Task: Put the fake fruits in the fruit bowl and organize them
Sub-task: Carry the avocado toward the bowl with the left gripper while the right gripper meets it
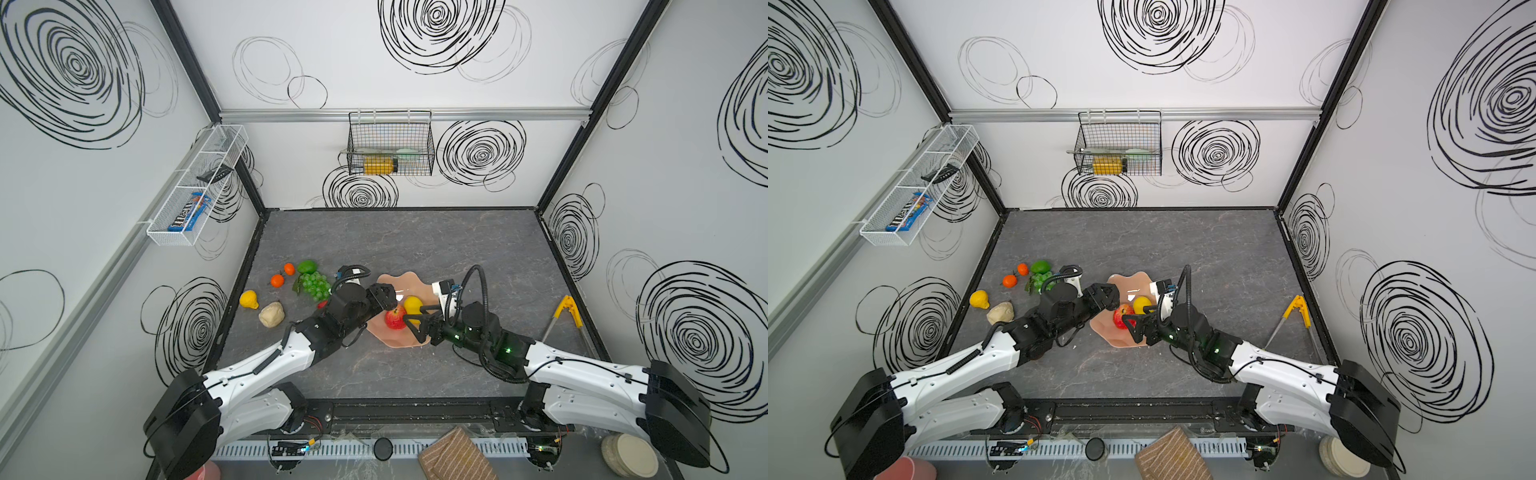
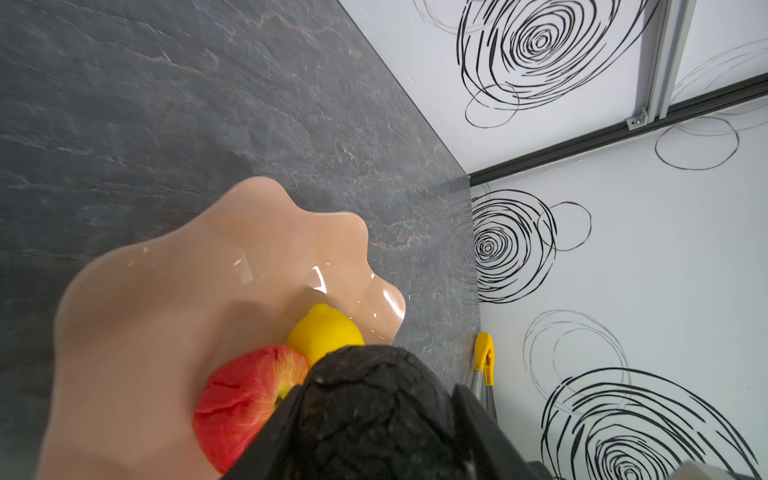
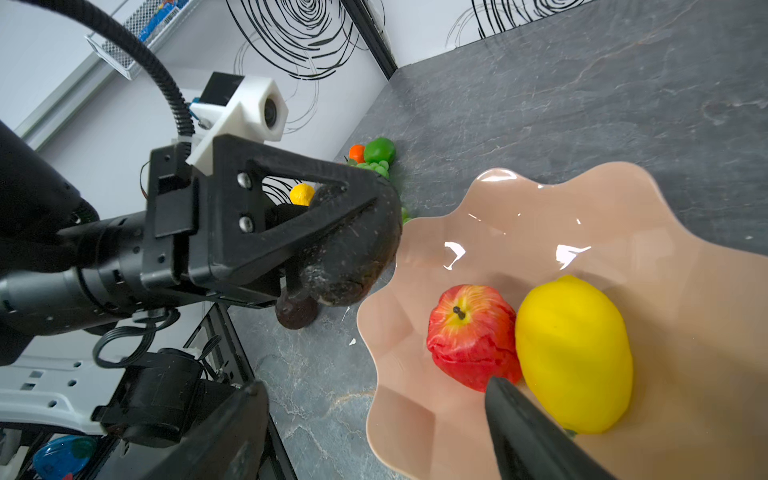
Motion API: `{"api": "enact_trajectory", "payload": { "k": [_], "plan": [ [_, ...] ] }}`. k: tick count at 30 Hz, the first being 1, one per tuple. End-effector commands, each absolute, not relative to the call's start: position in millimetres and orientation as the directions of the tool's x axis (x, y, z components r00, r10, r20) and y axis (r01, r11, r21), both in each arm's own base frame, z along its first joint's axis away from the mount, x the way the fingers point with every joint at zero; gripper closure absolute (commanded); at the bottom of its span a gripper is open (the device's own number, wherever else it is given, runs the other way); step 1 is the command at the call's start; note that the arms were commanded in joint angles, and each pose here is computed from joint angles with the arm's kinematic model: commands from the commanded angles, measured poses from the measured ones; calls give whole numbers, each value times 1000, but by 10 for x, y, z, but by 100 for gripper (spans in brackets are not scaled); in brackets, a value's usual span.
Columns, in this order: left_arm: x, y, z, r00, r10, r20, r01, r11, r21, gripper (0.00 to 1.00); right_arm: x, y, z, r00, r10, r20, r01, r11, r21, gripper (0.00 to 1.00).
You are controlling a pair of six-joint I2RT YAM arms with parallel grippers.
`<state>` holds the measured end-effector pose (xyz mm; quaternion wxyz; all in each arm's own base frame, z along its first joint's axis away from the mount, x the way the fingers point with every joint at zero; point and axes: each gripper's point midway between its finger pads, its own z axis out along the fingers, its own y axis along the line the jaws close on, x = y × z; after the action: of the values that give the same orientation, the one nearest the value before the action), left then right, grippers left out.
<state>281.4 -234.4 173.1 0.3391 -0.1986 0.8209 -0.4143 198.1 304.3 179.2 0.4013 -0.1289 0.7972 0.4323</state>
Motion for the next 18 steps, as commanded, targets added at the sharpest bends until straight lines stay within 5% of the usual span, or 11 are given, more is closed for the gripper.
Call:
{"api": "enact_trajectory", "payload": {
  "k": [1,18],
  "plan": [
    [2876,-2571,2123,-674,-637,-374,33,480,-876,46,2066,3129,2001,-593,194,-782,-563,593,575,16],
    [2694,-3014,2031,-755,-568,-326,56,440,-896,46,2210,3110,1928,-531,229,-816,-539,651,534,26]
  ]
}}
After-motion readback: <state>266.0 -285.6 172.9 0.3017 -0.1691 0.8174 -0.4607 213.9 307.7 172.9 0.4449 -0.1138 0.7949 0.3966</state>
